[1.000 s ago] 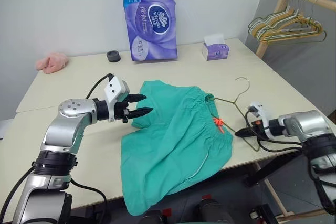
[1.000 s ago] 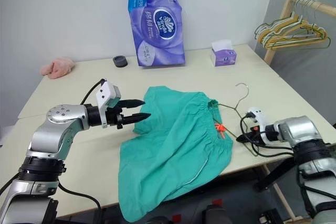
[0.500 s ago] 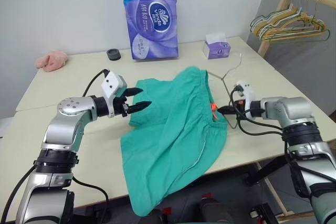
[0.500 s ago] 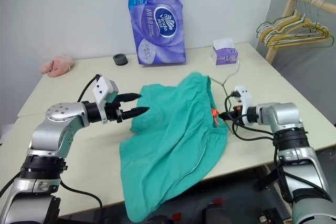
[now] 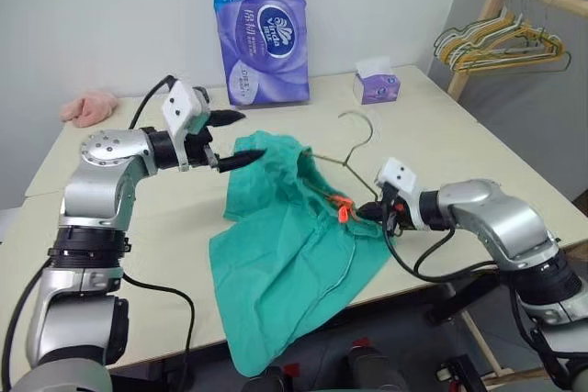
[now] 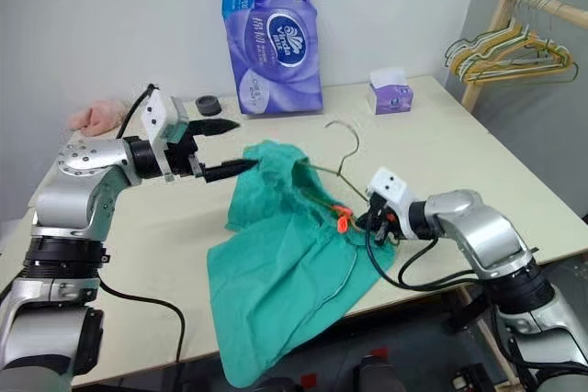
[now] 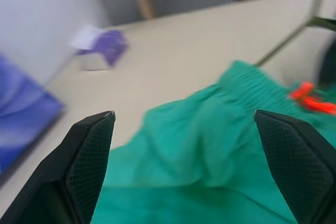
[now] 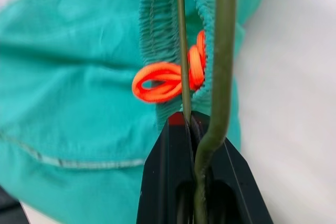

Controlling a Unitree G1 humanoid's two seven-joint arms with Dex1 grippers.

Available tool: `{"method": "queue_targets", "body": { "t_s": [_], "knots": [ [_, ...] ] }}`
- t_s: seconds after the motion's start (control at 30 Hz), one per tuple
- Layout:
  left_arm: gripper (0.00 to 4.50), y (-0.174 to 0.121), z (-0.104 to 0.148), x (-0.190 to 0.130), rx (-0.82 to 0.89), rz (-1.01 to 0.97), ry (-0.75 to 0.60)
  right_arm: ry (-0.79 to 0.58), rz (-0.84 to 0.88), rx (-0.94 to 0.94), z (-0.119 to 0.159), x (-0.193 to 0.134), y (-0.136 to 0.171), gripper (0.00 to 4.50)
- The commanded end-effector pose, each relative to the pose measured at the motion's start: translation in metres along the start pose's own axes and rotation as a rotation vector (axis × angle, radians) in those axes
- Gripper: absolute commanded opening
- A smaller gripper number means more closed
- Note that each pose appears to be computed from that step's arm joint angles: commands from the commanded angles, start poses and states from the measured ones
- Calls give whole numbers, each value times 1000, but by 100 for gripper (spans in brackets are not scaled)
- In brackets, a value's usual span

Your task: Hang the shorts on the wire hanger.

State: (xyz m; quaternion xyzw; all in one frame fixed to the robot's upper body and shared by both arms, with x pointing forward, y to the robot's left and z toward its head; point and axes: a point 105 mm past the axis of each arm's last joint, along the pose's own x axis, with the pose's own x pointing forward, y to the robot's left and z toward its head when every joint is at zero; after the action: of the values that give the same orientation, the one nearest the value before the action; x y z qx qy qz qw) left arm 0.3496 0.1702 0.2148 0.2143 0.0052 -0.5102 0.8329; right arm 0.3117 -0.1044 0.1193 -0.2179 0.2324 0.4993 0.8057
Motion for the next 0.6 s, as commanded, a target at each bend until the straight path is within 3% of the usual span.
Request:
{"method": "queue_targets", "body": {
  "t_s": [0.03,0.3,0.6],
  "knots": [
    [448,-17,3,3,68,-146,48,-36,-5,-145,18,-6,3,0],
    [448,-24,-26,15,168,-216,176,-21,26,-296,21,-8,15,0],
    [448,-32,-30,23,176,-279,162,-19,48,-358,23,-10,23,0]
  ]
}}
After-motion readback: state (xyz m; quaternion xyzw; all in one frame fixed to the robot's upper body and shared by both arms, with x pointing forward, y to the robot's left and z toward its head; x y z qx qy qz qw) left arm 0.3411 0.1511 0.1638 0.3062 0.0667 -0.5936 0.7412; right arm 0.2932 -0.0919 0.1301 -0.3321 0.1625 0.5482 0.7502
